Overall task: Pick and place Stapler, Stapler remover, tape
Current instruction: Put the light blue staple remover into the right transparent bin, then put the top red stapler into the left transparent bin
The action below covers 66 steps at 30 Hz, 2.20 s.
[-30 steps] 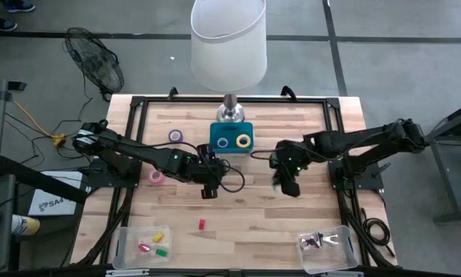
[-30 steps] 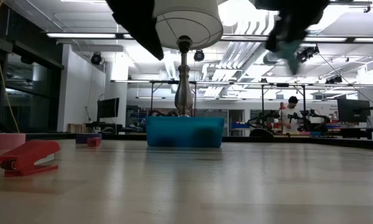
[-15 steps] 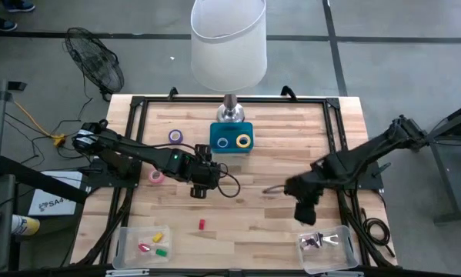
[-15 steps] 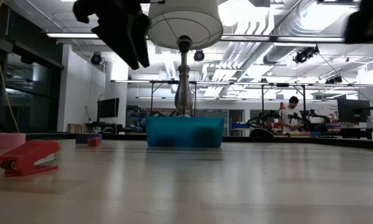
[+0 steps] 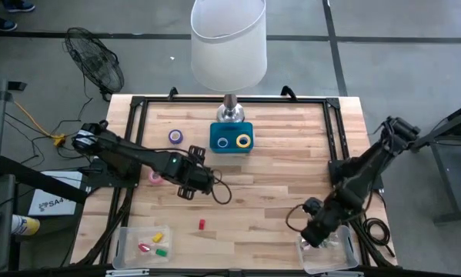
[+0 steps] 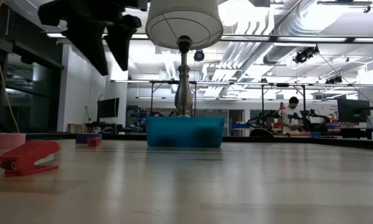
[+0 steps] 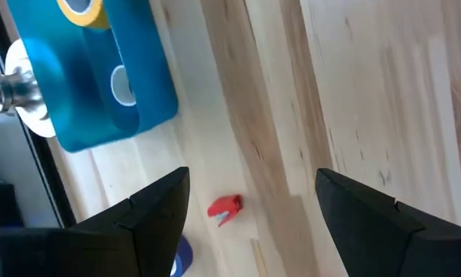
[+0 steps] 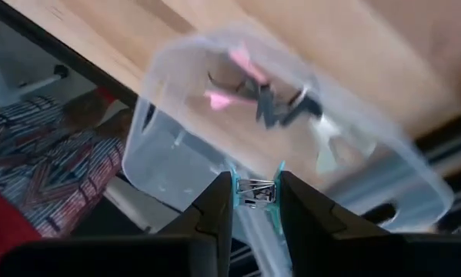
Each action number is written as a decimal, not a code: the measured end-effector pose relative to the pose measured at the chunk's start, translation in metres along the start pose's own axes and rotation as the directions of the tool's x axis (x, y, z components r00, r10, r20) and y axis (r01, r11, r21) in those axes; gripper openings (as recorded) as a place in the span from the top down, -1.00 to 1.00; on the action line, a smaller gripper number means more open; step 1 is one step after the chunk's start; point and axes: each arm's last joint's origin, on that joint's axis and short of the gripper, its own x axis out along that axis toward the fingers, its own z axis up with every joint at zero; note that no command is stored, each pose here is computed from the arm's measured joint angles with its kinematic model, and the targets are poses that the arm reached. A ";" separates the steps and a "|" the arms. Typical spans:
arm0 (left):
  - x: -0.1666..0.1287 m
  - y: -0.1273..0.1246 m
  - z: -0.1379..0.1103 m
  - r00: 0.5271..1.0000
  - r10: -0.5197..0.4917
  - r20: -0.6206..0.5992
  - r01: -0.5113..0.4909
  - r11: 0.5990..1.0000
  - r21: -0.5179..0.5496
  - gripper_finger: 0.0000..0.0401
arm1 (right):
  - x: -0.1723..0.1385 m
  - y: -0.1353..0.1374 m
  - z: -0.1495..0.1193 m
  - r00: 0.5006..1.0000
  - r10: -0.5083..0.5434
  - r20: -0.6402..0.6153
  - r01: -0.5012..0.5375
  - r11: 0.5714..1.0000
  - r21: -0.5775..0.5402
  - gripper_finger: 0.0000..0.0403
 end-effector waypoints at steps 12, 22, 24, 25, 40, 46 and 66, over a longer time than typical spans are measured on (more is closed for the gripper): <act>-0.020 -0.023 -0.012 0.998 0.059 -0.014 -0.057 0.996 0.072 -0.31 | 0.041 0.000 -0.026 0.993 -0.119 -0.012 0.119 0.975 0.188 0.61; -0.045 -0.023 -0.026 0.994 0.098 0.053 -0.101 0.993 0.058 -0.08 | 0.063 0.003 -0.021 0.983 -0.182 0.011 0.175 0.958 0.227 0.60; -0.048 -0.023 -0.030 0.994 0.100 0.042 -0.102 0.993 0.055 -0.07 | 0.065 0.005 -0.021 0.984 -0.176 0.014 0.168 0.960 0.225 0.59; -0.050 -0.022 -0.031 0.994 0.101 0.040 -0.103 0.993 0.055 -0.07 | 0.066 0.006 -0.021 0.986 -0.169 0.014 0.162 0.962 0.222 0.57; -0.054 -0.018 -0.037 0.992 0.125 0.030 -0.126 0.990 0.056 -0.06 | 0.066 0.008 -0.021 0.989 -0.149 -0.015 0.149 0.963 0.225 0.00; -0.054 -0.017 -0.041 0.990 0.143 -0.004 -0.143 0.988 0.058 -0.06 | 0.063 0.013 -0.022 0.993 -0.100 -0.063 0.110 0.977 0.184 -0.10; -0.058 -0.011 -0.057 0.981 0.192 -0.020 -0.193 0.981 -0.011 -0.06 | 0.007 0.019 0.008 0.990 0.131 0.051 -0.134 0.990 0.054 -0.21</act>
